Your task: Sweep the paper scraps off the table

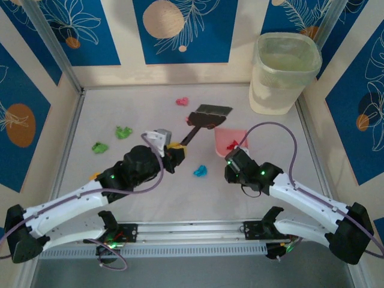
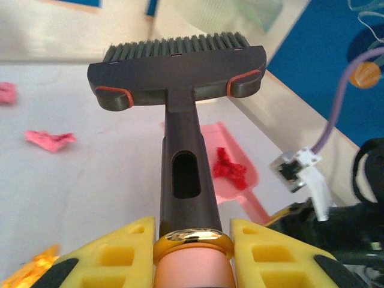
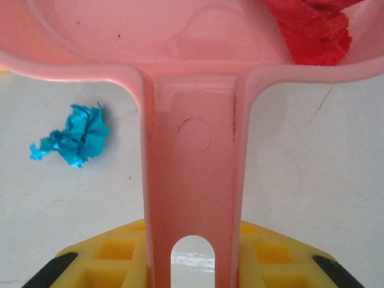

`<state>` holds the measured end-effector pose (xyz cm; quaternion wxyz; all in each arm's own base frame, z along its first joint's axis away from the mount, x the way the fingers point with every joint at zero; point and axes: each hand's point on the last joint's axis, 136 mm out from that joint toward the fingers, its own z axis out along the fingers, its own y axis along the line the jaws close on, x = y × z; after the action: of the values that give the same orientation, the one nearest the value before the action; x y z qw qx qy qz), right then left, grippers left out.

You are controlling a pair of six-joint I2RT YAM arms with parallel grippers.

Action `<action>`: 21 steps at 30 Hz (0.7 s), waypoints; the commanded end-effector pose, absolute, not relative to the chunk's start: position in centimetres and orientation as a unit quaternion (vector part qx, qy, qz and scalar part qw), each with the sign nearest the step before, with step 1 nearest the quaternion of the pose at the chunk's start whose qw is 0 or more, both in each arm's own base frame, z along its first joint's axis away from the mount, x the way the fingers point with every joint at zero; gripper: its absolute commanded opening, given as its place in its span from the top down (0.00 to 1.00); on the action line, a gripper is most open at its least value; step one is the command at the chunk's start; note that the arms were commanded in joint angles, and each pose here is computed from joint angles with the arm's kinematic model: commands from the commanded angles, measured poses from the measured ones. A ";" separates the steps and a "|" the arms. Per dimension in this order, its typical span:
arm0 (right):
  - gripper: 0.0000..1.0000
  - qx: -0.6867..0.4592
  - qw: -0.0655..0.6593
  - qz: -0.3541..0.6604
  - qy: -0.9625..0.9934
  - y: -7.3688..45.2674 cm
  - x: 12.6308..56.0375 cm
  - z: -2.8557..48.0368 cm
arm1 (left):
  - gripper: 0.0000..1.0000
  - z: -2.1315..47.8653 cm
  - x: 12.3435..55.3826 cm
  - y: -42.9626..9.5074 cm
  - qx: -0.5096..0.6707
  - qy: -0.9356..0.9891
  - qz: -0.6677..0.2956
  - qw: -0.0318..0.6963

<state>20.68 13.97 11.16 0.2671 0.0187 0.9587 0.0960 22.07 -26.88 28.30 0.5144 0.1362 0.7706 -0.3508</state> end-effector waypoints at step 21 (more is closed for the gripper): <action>1.00 0.163 0.316 0.230 0.906 12.8 34.2 30.2 | 1.00 23.4 21.1 -20.9 0.091 0.743 -0.318 0.583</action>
<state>32.94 12.45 27.22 0.3071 0.1490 0.9209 0.1880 21.20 -20.05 20.68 0.5508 0.0873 0.7816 -0.2793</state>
